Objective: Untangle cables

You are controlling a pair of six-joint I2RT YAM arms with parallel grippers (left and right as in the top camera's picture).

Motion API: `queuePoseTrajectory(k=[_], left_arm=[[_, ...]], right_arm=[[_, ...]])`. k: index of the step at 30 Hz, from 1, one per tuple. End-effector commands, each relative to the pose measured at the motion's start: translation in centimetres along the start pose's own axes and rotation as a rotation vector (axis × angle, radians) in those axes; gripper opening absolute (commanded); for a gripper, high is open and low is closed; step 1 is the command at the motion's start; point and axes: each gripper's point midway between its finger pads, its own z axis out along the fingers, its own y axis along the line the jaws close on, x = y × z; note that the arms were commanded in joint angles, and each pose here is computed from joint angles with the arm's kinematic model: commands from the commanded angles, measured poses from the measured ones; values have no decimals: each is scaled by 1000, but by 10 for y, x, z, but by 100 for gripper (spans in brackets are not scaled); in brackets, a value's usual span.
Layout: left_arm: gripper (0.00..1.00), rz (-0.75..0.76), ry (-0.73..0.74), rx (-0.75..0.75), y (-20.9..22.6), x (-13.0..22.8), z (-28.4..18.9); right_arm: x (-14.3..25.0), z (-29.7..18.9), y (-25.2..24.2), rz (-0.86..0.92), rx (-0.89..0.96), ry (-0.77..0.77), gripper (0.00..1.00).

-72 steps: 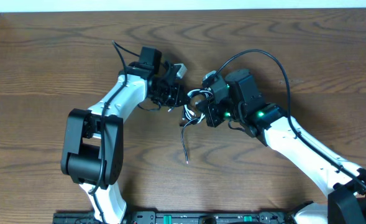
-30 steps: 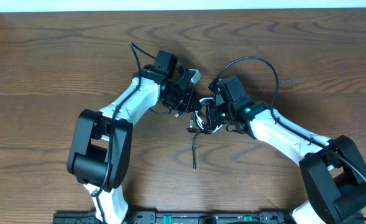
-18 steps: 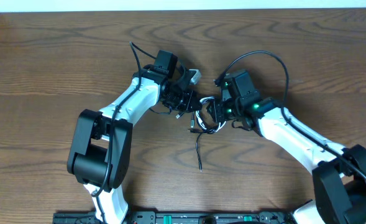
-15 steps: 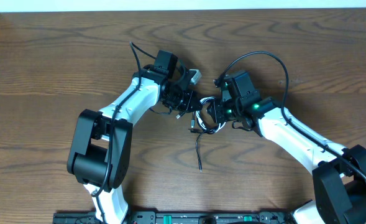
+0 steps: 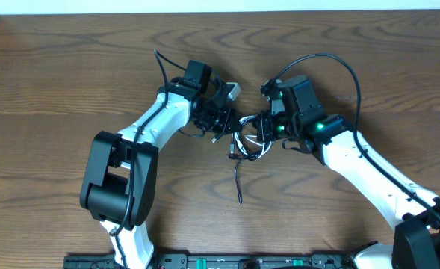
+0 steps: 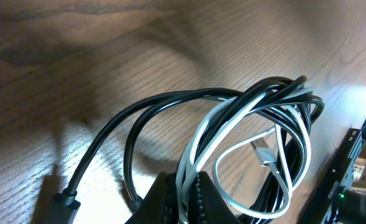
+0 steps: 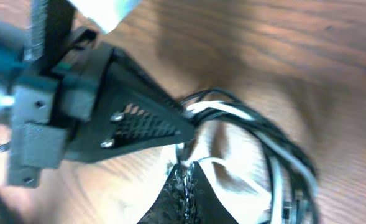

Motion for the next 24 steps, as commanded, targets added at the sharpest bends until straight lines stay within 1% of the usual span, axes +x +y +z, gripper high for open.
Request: queuePoseTrajectory(k=[1,6,11,15,17,19,21,24], left_arm=[[7,45,-35,22,-11,-10,-11],[7,44,-35,21,-10,-10,-11],[8,44,-35,19,-10,-10,-11],[8,45,-35,19,-10,-10,-11],[8,45,-35,19,-10,-10,-11],[8,45,-35,19,-10,-10,-11],[7,46,-35,19,-10,-10,-11],[8,49,-35,18,-10,-10,-11]], right_arm=[[9,6,15,16,-101,61,1],[28,27,10,35,-97,136,1],[44,46,-5,66,-64,199,1],[51,50,-38,96,75,216,1],[51,46,-58,107,165,207,1],[47,44,-69,112,213,191,1],[42,43,-72,117,212,172,1],[29,44,-60,117,130,139,1]])
